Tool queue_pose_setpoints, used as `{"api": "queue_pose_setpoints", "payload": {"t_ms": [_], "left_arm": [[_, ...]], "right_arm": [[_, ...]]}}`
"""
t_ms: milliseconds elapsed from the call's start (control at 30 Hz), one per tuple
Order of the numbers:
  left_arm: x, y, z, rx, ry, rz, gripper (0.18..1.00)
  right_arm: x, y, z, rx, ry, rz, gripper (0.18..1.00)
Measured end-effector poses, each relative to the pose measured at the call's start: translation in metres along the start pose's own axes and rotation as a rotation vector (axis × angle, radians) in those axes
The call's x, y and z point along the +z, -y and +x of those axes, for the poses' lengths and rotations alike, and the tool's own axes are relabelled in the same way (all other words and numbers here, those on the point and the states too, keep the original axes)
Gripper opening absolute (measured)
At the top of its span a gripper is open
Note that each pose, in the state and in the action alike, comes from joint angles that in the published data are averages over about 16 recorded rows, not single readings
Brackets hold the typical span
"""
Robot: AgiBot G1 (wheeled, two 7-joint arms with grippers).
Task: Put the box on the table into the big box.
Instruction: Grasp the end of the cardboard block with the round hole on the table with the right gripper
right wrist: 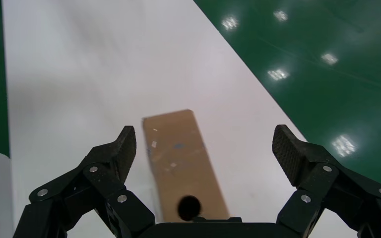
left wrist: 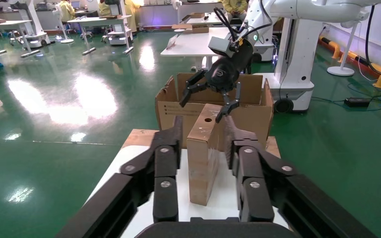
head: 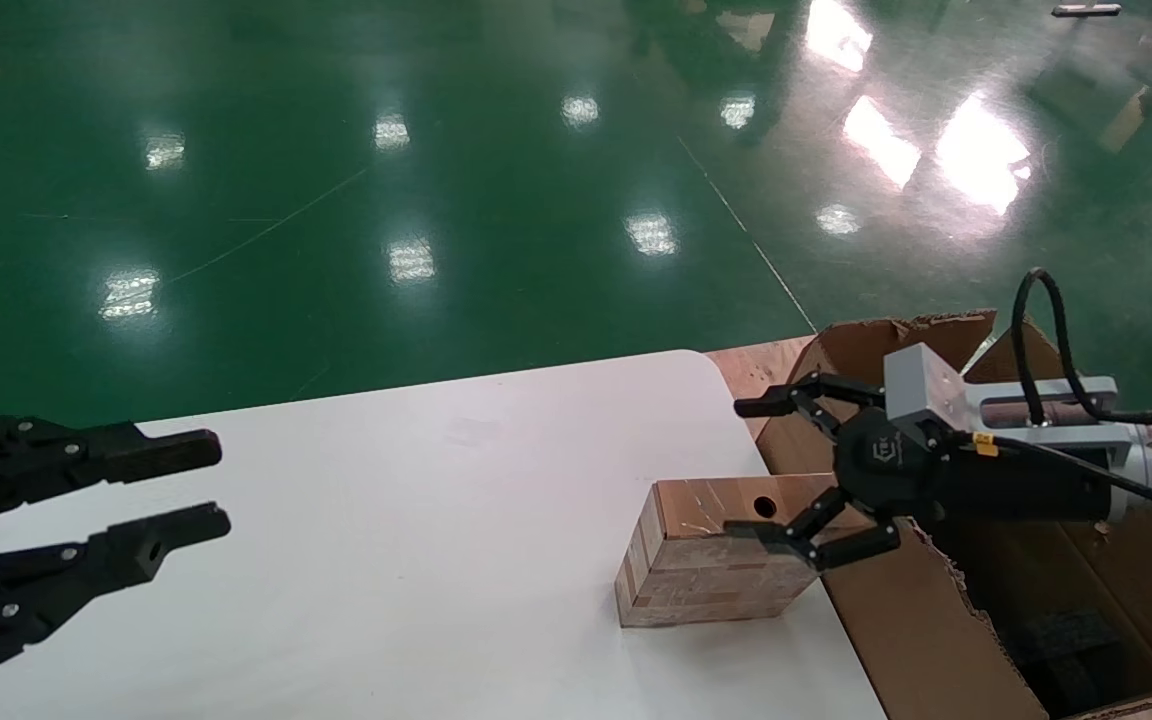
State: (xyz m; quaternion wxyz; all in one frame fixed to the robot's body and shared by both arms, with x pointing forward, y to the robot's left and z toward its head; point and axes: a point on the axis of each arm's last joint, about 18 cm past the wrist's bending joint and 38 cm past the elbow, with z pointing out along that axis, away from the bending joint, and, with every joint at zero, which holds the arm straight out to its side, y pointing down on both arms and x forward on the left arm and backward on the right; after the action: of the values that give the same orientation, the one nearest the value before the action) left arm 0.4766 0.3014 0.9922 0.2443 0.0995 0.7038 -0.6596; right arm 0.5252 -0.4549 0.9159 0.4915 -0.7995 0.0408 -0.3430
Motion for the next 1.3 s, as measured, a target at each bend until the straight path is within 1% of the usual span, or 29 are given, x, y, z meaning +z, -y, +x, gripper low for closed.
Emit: {"api": "queue_pose_setpoints", "payload": {"t_ms": [133, 300, 533, 700, 1300], "left_arm": [[0.0, 0.0, 0.0, 0.0, 0.0, 0.0, 0.383], [0.0, 0.0, 0.0, 0.0, 0.0, 0.0, 0.3], [0.0, 0.0, 0.0, 0.0, 0.0, 0.0, 0.225], [0.0, 0.0, 0.0, 0.0, 0.0, 0.0, 0.2], [0.0, 0.0, 0.0, 0.0, 0.0, 0.0, 0.191]], "right_arm": [[0.001, -0.004, 0.003, -0.009, -0.003, -0.013, 1.001], [0.003, -0.009, 0.004, -0.009, 0.0, -0.022, 1.001], [0.005, -0.016, 0.001, 0.003, 0.012, -0.03, 1.001], [0.004, -0.02, -0.002, 0.012, 0.021, -0.036, 1.001], [0.003, -0.029, -0.007, 0.021, 0.044, -0.063, 1.001]]}}
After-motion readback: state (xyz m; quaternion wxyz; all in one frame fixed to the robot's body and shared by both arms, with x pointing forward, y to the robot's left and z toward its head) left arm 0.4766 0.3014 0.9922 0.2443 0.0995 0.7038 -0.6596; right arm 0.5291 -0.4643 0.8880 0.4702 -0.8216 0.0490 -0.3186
